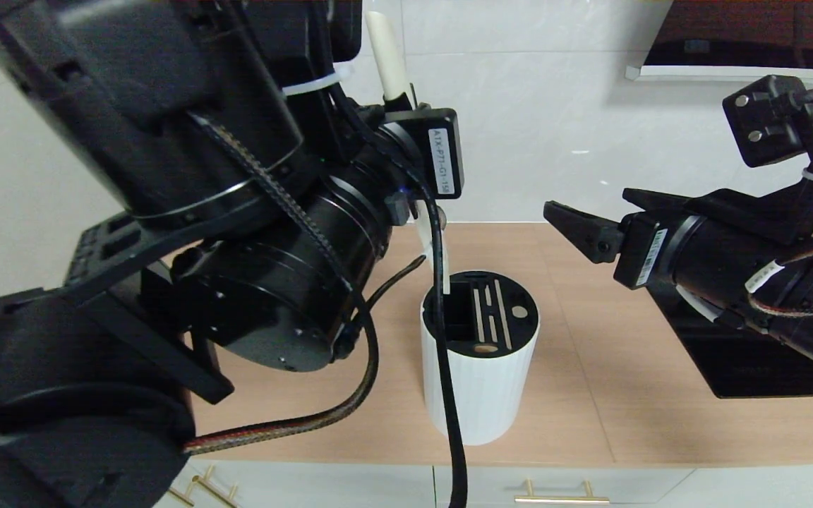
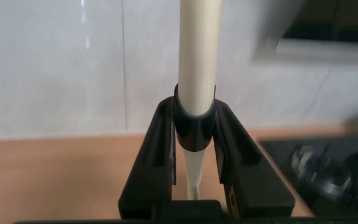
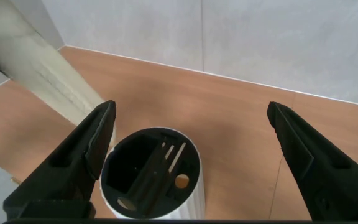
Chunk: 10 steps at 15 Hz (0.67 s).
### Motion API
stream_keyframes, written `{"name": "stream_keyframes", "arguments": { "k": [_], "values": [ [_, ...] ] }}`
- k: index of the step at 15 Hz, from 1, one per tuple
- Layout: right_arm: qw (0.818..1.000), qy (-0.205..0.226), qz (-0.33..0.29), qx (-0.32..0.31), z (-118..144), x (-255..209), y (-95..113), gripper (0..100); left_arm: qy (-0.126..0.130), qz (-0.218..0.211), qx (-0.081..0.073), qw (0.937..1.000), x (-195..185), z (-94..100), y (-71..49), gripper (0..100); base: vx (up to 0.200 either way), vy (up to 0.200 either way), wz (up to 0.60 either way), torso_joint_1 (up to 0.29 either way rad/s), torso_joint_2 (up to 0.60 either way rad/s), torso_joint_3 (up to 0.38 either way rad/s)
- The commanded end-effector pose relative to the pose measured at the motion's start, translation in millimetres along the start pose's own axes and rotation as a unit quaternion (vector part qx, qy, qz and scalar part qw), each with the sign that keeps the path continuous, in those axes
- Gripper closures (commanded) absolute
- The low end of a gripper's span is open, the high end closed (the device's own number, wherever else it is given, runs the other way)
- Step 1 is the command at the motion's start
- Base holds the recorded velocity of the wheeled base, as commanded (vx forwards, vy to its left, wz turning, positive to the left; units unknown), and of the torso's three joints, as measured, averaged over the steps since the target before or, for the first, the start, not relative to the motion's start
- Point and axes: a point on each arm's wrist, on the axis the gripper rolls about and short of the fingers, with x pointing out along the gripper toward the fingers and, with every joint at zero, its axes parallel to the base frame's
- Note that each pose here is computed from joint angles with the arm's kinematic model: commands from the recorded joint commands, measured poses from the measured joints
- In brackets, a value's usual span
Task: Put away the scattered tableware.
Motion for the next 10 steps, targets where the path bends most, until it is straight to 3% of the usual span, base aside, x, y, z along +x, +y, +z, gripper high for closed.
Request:
{"name": "stream_keyframes", "arguments": {
  "k": [1, 5, 10],
  "values": [
    [1.000, 0.002, 0.000, -0.001, -1, 1, 0, 0, 0.010, -0.002, 0.007, 0.9999, 1, -9.0, -3.0, 100, 0.000, 0.000, 0.00, 0.000, 0.00, 0.000],
    [1.000, 0.003, 0.001, -0.001, -2, 1, 0, 0, 0.023, -0.003, 0.008, 0.9997, 6, -22.2, -8.2, 100, 0.000, 0.000, 0.00, 0.000, 0.00, 0.000],
    [1.000, 0.001, -0.002, -0.001, -1, 0, -1, 0, 0.041, -0.005, 0.022, 0.9989, 11, -41.6, -14.9, 100, 0.000, 0.000, 0.00, 0.000, 0.00, 0.000]
  ]
}}
